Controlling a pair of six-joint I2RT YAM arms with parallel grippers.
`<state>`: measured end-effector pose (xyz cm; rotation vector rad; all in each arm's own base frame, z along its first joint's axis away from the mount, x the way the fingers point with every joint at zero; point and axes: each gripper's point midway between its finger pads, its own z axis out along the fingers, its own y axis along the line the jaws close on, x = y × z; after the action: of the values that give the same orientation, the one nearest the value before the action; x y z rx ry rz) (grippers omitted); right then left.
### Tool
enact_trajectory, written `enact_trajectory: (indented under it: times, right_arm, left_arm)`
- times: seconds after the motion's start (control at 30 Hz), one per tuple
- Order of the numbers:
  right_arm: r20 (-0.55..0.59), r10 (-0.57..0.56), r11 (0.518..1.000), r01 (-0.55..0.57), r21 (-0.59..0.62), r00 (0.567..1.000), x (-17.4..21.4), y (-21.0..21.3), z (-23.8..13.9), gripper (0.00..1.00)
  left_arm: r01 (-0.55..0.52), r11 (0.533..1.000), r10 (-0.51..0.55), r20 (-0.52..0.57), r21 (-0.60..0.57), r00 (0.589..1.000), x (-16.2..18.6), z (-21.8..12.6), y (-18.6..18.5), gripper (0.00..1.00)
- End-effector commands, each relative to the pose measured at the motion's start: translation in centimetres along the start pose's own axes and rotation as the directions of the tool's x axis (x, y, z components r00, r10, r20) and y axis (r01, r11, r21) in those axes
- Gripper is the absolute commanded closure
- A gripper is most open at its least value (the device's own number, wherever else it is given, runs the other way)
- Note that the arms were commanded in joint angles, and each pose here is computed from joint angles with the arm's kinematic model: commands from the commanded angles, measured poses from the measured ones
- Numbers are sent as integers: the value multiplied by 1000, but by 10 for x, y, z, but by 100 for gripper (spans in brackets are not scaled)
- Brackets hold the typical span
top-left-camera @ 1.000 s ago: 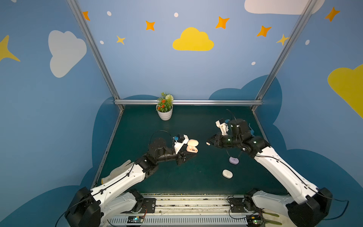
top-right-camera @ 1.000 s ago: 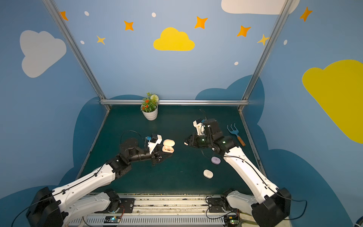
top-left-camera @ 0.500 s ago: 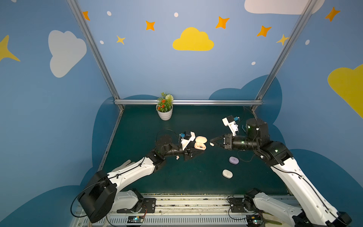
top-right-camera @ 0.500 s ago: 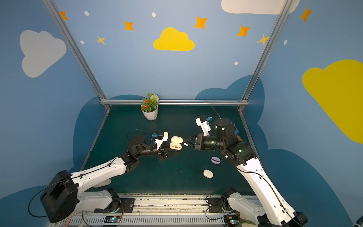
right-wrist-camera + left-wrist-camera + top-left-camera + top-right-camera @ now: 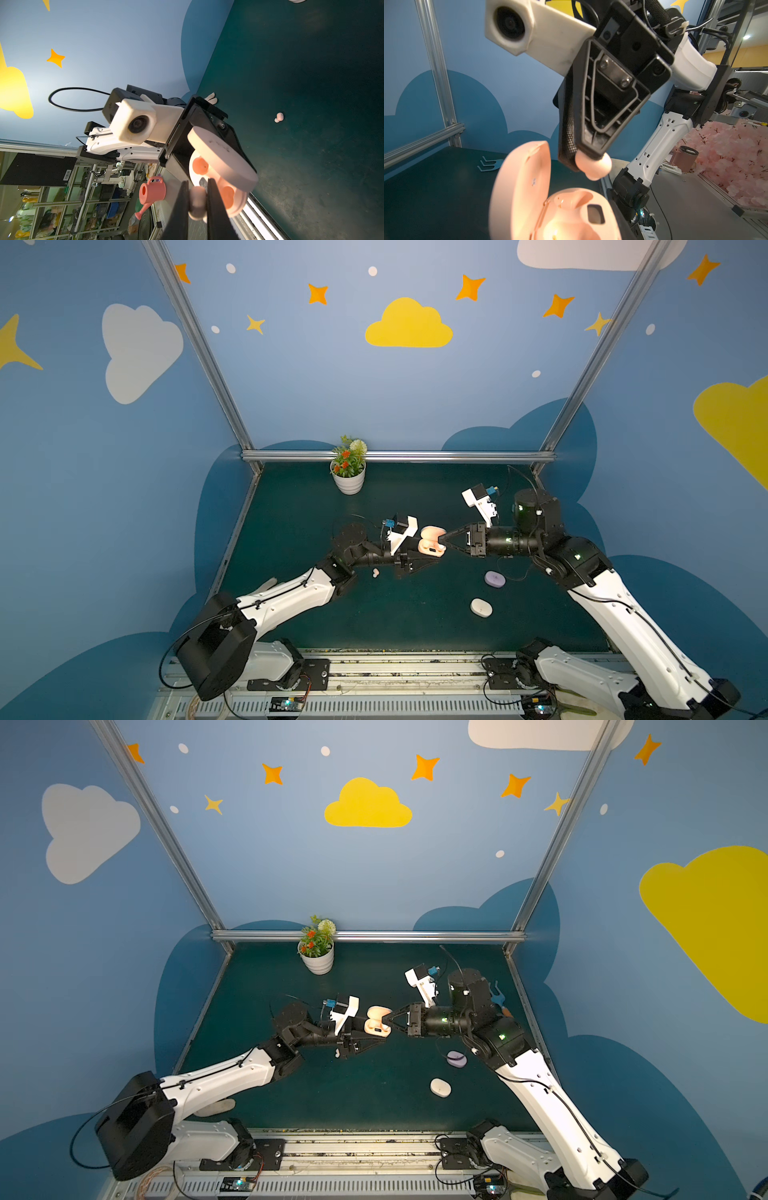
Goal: Insert the wireless bluetooth earbuds into the charging case
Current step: 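Lift the earbud with the right gripper and carry it to the open case, then lower the earbud into the case slot and open the right gripper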
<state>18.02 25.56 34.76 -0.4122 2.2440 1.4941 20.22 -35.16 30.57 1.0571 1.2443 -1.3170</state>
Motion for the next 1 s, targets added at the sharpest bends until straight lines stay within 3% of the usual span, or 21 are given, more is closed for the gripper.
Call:
enact_trajectory:
  times: [0.0, 0.57, 0.97]
  right_arm:
    - [-6, -10, 1000, 10, -16, 1000, 0, 0, 4, 92]
    - [-5, 12, 1000, -12, -6, 1000, 2, -7, 9, 92]
    - [3, 0, 999, 0, 42, 1000, 3, -11, 5, 76]
  left_arm:
    - [-43, 999, 42, 52, 25, 998, -21, 1, -7, 90]
    - [-56, 998, 54, 65, 20, 996, -26, 0, -10, 90]
    - [-58, 998, 57, 70, 16, 996, -28, -2, -11, 90]
